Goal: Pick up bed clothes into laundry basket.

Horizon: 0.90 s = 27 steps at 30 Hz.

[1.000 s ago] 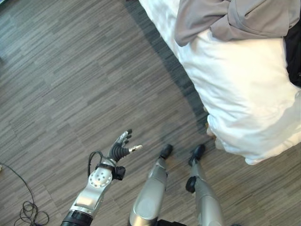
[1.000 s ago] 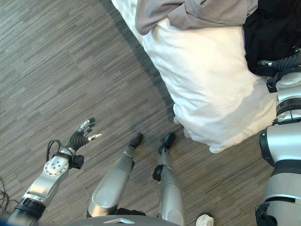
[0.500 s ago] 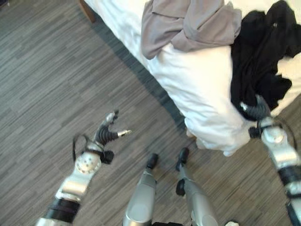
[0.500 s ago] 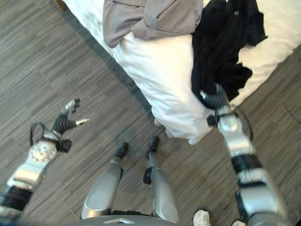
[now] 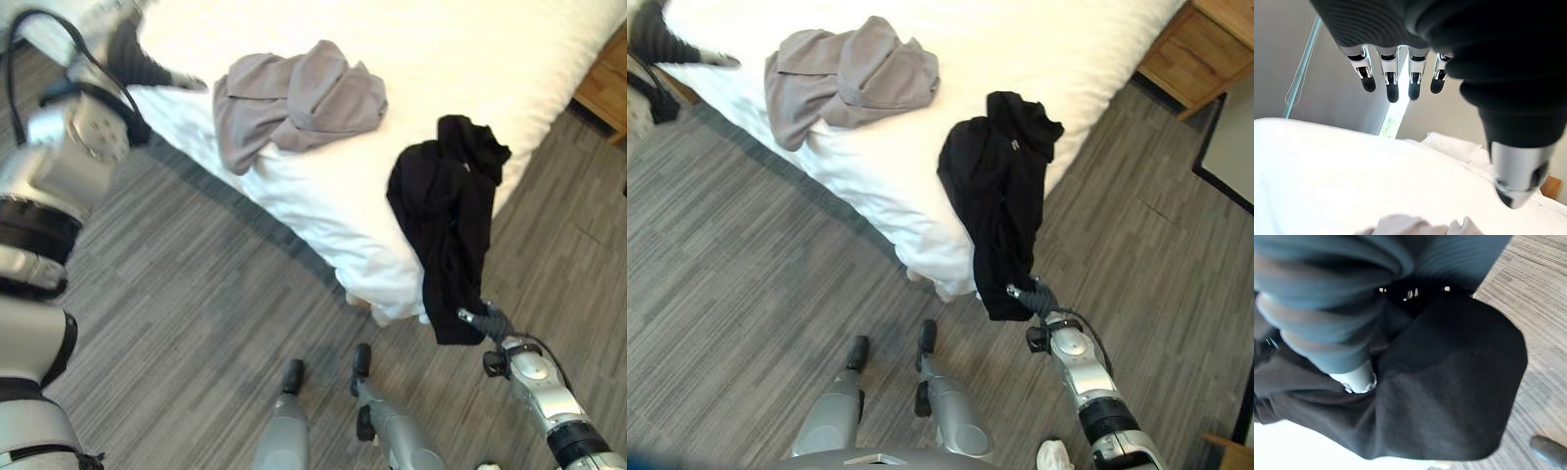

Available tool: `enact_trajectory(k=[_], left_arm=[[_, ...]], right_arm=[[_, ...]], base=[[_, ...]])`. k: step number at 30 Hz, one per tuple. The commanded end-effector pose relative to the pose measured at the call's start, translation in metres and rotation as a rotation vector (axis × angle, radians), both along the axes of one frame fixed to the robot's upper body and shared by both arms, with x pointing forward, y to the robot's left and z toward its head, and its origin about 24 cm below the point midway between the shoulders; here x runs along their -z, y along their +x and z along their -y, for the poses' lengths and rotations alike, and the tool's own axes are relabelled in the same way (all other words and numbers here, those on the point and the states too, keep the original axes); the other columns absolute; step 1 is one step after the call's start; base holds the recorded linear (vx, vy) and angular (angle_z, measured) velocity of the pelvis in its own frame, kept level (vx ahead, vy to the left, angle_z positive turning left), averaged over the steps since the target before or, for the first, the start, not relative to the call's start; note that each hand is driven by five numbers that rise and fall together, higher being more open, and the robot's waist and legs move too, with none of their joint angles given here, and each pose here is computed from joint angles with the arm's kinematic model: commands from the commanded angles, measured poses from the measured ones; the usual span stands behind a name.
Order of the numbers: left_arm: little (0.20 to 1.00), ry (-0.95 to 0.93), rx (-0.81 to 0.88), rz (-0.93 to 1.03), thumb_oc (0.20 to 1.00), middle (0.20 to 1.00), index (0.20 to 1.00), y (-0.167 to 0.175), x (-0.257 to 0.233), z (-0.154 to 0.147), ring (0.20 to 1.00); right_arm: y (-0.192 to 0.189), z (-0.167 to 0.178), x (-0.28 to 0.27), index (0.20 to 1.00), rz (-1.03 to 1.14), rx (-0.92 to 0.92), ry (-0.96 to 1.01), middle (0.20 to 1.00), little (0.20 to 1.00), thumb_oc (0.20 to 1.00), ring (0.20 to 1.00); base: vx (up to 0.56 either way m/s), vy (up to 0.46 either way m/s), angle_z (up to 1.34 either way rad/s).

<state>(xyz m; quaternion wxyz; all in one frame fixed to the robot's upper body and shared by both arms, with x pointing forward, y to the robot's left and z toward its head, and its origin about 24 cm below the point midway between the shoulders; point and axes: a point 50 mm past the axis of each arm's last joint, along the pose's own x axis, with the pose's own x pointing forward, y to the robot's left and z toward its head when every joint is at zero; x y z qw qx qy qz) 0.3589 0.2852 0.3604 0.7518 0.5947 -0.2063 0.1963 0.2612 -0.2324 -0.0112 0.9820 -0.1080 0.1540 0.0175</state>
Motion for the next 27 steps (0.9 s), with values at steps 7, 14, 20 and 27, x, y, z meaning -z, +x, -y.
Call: enact_trajectory(k=[7, 14, 20, 27], left_arm=[[1.0, -0.062, -0.302, 0.1, 1.0, 1.0, 1.0, -0.025, -0.07, -0.045, 1.0], [1.0, -0.084, -0.288, 0.162, 1.0, 1.0, 1.0, -0.036, -0.095, -0.041, 1.0], [1.0, -0.022, -0.202, 0.204, 1.0, 1.0, 1.0, -0.029, -0.11, -0.007, 1.0], [1.0, 0.014, -0.15, 0.238, 1.0, 1.0, 1.0, -0.026, -0.116, 0.012, 1.0]], right_arm=[[0.004, 0.004, -0.016, 0.2, 0.096, 0.035, 0.041, 0.2, 0.2, 0.2, 0.2], [-0.001, 0.002, -0.017, 0.2, 0.107, 0.032, 0.047, 0.2, 0.2, 0.2, 0.2], [0.0, 0.002, -0.022, 0.2, 0.135, 0.031, 0.043, 0.2, 0.2, 0.2, 0.2], [0.0, 0.003, -0.029, 0.2, 0.171, 0.014, 0.025, 0.2, 0.2, 0.2, 0.2]], base=[[0.03, 0.012, -0.06], [0.03, 0.036, -0.12], [0.0, 0.042, -0.05], [0.0, 0.033, 0.0]])
